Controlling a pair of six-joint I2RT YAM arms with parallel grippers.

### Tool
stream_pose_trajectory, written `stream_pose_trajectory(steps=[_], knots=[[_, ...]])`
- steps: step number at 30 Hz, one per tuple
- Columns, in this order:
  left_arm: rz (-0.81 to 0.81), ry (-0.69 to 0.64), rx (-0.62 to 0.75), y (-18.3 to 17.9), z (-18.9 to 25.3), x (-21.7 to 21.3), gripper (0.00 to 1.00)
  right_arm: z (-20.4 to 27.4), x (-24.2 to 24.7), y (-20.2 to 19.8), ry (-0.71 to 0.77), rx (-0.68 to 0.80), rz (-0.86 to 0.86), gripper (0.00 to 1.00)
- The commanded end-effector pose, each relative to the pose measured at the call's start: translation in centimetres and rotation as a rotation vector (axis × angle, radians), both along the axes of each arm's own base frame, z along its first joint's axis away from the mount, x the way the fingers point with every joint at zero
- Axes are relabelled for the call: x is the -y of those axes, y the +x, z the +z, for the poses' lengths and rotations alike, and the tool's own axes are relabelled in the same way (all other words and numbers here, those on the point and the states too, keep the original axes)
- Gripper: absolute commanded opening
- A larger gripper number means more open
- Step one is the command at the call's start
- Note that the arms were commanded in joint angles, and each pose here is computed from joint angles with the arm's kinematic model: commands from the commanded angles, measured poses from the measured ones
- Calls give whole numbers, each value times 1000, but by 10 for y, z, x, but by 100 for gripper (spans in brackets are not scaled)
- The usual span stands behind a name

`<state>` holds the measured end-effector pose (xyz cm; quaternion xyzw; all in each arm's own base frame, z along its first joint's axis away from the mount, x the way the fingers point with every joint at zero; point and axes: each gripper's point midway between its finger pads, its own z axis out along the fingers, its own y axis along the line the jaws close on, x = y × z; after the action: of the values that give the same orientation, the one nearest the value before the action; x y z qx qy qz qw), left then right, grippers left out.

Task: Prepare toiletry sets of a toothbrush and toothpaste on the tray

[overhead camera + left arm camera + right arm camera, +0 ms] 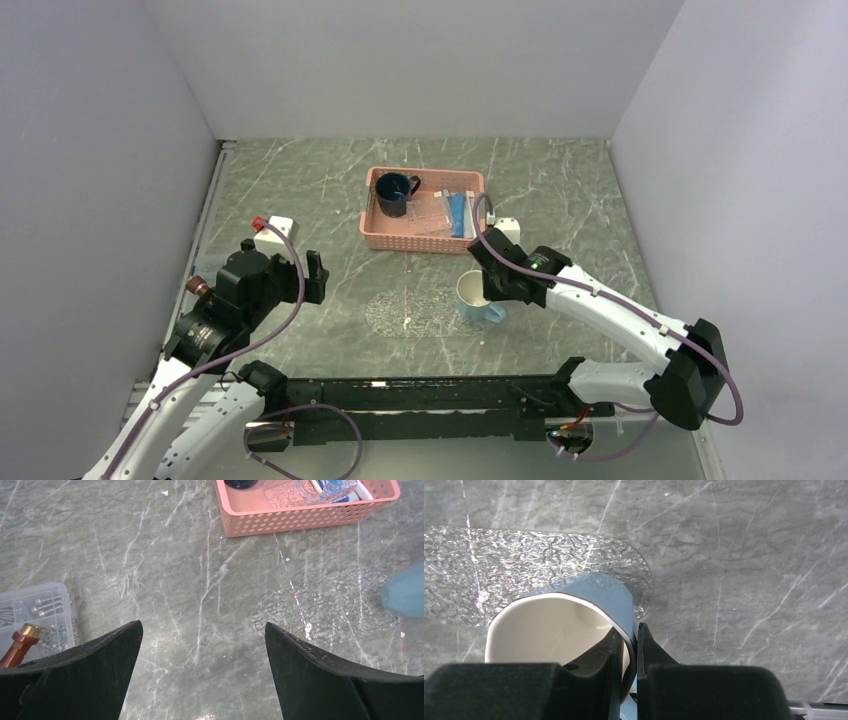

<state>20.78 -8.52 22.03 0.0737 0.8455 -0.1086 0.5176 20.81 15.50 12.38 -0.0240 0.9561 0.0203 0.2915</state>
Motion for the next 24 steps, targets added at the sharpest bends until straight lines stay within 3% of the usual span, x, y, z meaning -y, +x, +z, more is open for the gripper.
stream_pose_trajectory(steps=[1, 24], knots=[[-9, -13, 40, 4, 9, 3, 99, 15, -14, 22, 83, 107, -65, 0], [-11, -13, 43, 4, 10, 3, 99, -18, -5, 19, 30, 68, -119, 0]])
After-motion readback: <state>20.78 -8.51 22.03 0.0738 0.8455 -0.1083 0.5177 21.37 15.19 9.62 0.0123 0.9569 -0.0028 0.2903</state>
